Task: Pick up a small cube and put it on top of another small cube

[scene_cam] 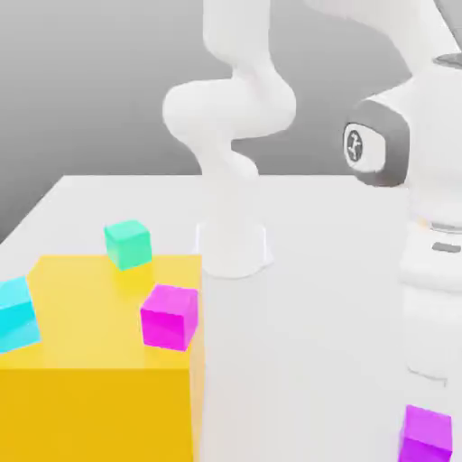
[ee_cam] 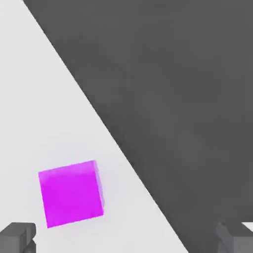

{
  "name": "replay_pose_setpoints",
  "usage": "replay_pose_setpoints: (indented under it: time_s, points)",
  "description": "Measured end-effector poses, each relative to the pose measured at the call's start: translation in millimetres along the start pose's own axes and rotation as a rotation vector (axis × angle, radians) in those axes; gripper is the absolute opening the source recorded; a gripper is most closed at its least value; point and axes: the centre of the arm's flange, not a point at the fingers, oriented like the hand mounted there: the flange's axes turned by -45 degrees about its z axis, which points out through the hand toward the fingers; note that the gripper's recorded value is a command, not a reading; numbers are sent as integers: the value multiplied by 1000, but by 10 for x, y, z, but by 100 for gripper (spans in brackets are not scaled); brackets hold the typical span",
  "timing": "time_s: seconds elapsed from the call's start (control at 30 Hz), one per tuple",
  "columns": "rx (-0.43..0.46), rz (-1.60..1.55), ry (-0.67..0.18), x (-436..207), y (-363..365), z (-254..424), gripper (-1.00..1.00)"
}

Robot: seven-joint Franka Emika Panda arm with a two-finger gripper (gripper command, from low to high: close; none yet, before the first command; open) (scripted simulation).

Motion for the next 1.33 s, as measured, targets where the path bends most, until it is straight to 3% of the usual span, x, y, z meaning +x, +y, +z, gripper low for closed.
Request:
replay_pose_setpoints:
  time_s: [0.2,0.23,0.47,0.67,0.83,1.07,1.2,1.23,1.33]
  points:
    - [34,-94,-53,24,-212,967,0]
    - [34,-95,-53,15,-220,1064,-100]
    - [35,-96,-54,15,-222,1063,-100]
    - [29,-27,-58,-104,60,230,-100]
    - [14,208,-66,-768,790,-680,-100]
    - [13,587,-64,-2226,1410,-1941,-100]
    - [17,650,-61,-2499,1402,-1803,-100]
    - [17,652,-61,-2518,1393,-1667,100]
    - [17,652,-60,-2519,1393,-1667,100]
